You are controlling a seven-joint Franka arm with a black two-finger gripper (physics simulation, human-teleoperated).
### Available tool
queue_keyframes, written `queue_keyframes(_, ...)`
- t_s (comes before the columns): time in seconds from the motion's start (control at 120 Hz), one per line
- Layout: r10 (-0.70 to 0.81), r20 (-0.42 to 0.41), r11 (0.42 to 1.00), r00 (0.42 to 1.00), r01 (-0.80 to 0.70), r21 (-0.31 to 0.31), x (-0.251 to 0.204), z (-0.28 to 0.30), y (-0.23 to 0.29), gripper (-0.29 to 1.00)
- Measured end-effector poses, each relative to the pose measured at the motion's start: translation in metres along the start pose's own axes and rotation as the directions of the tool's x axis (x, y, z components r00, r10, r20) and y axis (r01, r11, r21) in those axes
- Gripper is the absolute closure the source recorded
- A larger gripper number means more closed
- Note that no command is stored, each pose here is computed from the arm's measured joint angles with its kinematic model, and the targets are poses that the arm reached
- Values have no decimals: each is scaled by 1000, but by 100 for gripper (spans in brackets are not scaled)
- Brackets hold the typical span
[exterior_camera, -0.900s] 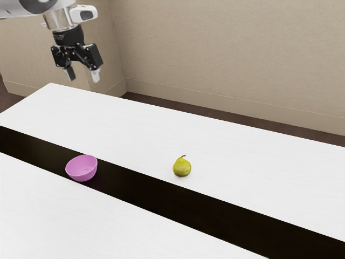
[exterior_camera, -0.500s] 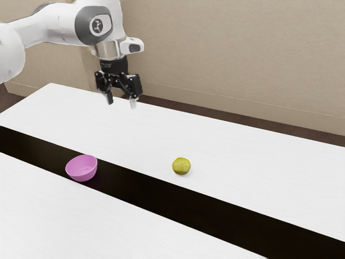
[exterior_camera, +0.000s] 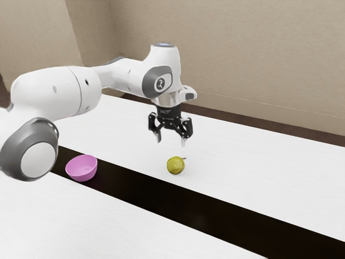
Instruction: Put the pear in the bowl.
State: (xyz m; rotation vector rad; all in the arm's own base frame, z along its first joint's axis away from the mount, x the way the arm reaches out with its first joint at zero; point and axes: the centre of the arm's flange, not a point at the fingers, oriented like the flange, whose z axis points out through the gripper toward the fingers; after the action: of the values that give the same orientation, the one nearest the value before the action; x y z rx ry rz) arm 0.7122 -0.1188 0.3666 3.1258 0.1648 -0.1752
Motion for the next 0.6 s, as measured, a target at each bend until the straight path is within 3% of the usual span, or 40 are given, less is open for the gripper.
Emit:
queue_keyframes(0.325, -100, 11, 995, 995, 100, 8, 4, 62, 15, 2)
queue_keyframes(0.6, -155, -34, 988, 987, 156, 23, 12, 83, 6, 2)
